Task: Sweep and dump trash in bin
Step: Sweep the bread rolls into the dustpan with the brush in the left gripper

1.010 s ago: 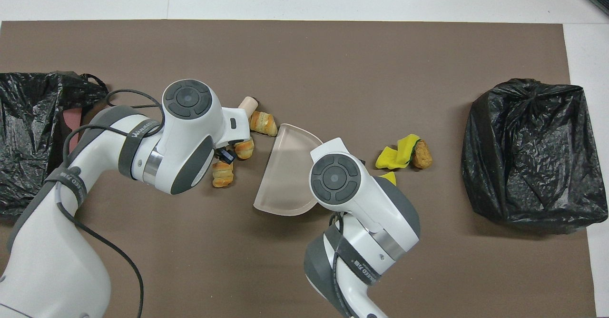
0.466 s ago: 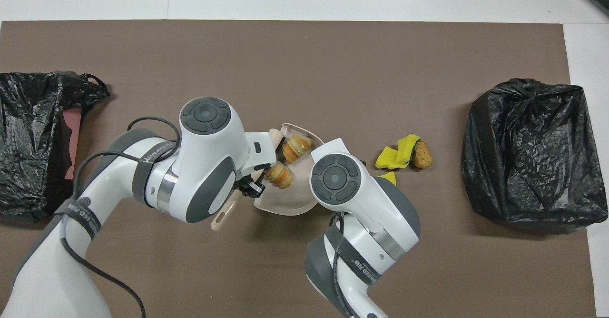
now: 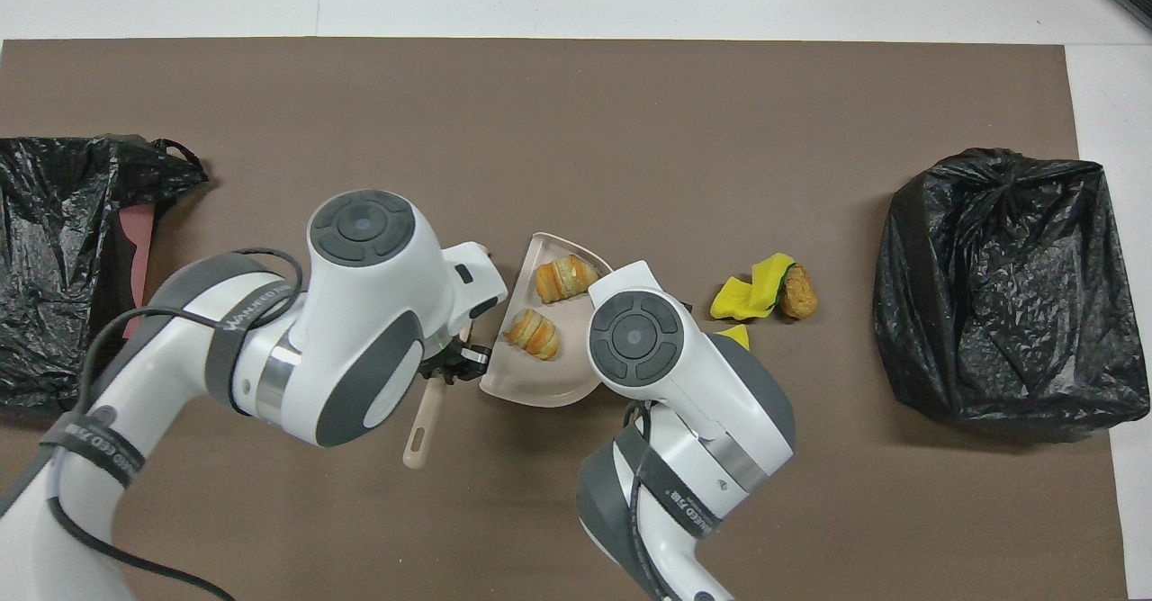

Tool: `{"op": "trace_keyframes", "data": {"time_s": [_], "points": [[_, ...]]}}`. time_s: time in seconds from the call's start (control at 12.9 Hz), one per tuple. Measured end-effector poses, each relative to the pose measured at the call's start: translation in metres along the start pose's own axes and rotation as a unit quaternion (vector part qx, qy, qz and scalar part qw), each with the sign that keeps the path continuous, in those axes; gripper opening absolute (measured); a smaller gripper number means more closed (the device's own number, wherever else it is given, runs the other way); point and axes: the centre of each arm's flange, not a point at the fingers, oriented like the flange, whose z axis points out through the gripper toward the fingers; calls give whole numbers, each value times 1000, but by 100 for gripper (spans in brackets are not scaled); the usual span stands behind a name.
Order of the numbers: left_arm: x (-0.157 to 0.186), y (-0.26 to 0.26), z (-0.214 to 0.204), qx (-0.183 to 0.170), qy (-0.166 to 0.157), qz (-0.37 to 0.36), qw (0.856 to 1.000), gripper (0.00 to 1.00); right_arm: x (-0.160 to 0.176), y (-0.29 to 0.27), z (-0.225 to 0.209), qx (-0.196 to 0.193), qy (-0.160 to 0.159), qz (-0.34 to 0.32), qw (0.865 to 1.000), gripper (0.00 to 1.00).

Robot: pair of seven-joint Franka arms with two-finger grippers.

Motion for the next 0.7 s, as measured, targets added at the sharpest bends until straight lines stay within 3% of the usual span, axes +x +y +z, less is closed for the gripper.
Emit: {"op": "trace_keyframes", "data": {"time_s": [0.23, 0.39, 0.7], "points": [[-1, -66, 25, -11, -11, -64, 998, 26, 3, 2, 12, 4, -5, -20, 1000, 31], [-14, -97, 53, -19, 11, -93, 995, 26, 5, 2, 18, 6, -8, -23, 1000, 31], [-38, -64, 70, -10, 31, -62, 998, 26, 5, 1, 17, 6, -7, -24, 1000, 31]]}}
